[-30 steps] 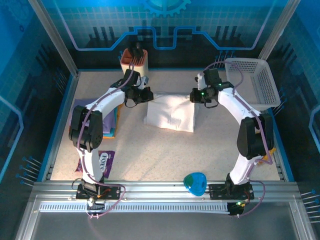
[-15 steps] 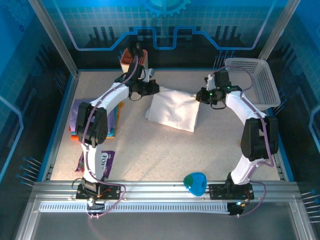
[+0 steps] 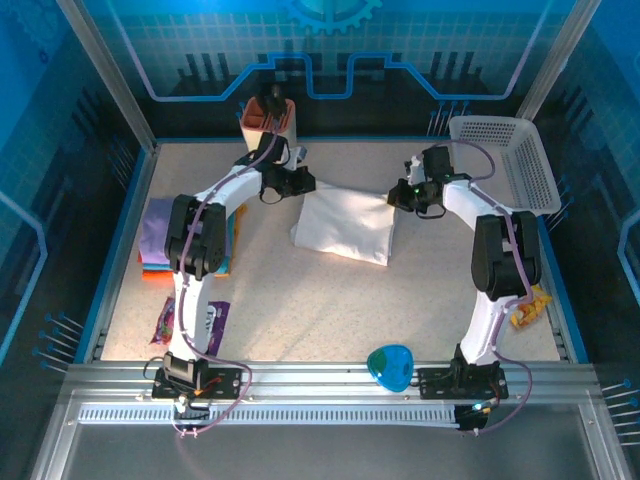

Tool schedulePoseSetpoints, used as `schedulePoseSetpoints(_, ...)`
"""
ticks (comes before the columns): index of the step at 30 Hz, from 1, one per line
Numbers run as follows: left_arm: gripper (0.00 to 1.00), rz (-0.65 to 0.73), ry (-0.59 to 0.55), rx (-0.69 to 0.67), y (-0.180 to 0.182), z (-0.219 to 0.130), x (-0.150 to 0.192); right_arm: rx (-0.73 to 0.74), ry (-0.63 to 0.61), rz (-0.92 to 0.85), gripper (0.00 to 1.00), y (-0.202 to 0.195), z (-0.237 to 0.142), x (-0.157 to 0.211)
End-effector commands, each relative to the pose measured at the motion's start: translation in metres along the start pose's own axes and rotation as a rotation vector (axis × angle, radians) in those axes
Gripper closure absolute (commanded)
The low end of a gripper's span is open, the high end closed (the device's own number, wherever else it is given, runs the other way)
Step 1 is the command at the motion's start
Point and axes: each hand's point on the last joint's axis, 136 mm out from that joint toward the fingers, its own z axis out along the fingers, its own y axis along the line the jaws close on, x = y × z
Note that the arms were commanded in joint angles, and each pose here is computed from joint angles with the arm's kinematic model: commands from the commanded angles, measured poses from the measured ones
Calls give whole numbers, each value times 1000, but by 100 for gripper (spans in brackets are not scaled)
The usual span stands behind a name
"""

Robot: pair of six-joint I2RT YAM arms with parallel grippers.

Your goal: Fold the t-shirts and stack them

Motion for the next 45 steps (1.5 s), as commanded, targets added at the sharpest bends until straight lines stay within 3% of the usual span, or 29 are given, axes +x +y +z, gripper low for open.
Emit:
schedulePoseSetpoints(1, 62, 15, -20, 27, 5, 5, -14, 5, -31, 6, 96, -5, 2, -19)
schedulePoseSetpoints(3, 50, 12, -13, 8, 9, 6, -19, 18, -32, 9, 81, -9, 4, -23)
schedulePoseSetpoints(5, 46, 18, -20, -9, 7, 0, -25, 10, -36, 8, 56, -7, 1, -28)
schedulePoseSetpoints(7, 45, 24, -36, -12, -1, -11, -30, -3, -41, 5, 48, 0, -5, -32)
schedulePoseSetpoints(9, 45, 12, -53, -14, -12, -26, -30, -1, -49, -6, 31, 9, -14, -32)
schedulePoseSetpoints(10, 45, 6, -59, -15, -18, -32, -29, 7, -50, -13, 27, 12, -18, -31)
schedulePoseSetpoints(15, 45, -44, -50, 4, -46, -43, -5, -58, -18, -4, 25, 37, -24, -11)
schedulePoseSetpoints(23, 46, -130, -26, 134, -62, 0, 7, -182, 13, 54, 25, 52, 7, 0)
schedulePoseSetpoints(33, 47, -192, -86, 139, -16, 57, -23, -275, 17, 130, 25, 24, 57, -8)
schedulePoseSetpoints(45, 49, -224, -41, 10, 31, 61, 19, -249, 89, 253, 24, -26, 76, 7)
